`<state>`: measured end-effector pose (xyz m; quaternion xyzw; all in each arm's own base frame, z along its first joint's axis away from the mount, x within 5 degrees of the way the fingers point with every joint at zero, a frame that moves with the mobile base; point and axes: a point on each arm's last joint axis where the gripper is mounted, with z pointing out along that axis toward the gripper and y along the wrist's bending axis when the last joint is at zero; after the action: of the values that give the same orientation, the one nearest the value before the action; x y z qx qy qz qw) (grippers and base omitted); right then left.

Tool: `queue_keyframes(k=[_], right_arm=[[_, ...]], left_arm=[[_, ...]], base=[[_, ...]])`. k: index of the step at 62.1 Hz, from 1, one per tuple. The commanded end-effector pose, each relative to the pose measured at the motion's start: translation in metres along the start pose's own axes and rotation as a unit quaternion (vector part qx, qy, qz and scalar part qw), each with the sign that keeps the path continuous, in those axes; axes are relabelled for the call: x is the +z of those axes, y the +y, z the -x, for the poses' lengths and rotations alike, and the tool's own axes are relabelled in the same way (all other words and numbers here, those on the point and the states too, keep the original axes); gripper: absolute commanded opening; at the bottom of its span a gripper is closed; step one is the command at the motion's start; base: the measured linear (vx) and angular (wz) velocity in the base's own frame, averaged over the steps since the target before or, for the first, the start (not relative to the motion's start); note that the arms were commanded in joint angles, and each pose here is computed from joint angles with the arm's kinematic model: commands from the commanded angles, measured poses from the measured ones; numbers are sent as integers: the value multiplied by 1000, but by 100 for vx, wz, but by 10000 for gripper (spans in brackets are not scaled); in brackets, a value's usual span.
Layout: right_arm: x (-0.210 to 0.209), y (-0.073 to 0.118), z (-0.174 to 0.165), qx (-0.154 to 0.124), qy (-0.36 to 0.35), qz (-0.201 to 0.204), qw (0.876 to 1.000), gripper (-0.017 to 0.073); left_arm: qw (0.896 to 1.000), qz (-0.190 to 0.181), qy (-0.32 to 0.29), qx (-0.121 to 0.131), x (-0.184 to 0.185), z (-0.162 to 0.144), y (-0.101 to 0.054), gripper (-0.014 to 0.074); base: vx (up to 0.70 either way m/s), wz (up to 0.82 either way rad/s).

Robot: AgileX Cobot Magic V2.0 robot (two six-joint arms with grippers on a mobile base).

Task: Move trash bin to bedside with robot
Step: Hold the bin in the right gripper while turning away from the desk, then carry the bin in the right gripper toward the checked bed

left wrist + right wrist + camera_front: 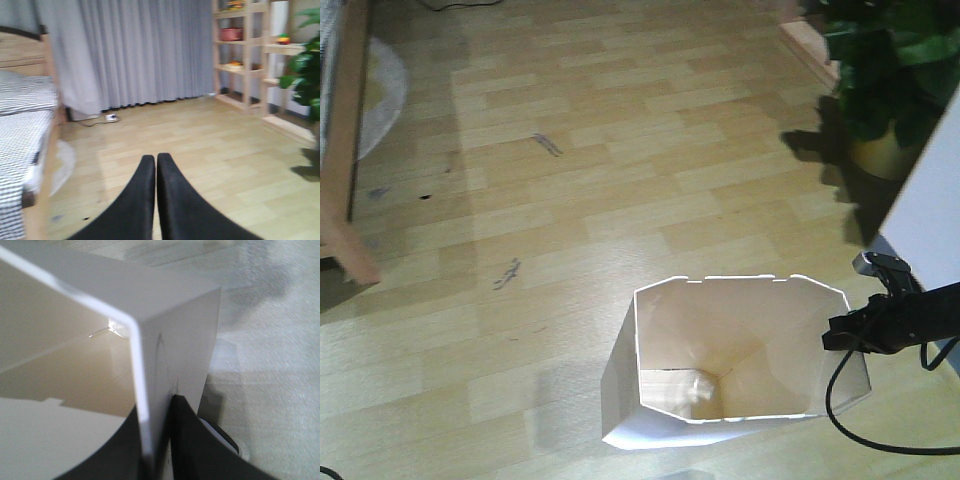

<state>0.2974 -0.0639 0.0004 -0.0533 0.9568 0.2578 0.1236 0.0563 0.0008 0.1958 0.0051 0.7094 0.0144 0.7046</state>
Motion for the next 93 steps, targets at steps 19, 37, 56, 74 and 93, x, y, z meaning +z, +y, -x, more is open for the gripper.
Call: queue_keyframes(k=[19, 37, 56, 74, 93], right_arm=[[-21, 26, 19, 5, -52, 101, 993, -4], [-21, 26, 19, 5, -52, 101, 993, -4], [-21, 26, 19, 5, -52, 101, 993, -4], [-21, 26, 19, 5, -52, 101, 993, -4], [-21, 26, 19, 5, -52, 102, 993, -4]], left_arm=[[999, -4, -35, -12, 0, 3, 0, -6], [999, -4, -35, -12, 0, 3, 0, -6], [999, -4, -35, -12, 0, 3, 0, -6], [999, -4, -35, -12, 0, 3, 0, -6], [999, -4, -35, -12, 0, 3, 0, -6]], base=[[8, 45], [12, 22], [18, 2], [23, -8], [23, -2]])
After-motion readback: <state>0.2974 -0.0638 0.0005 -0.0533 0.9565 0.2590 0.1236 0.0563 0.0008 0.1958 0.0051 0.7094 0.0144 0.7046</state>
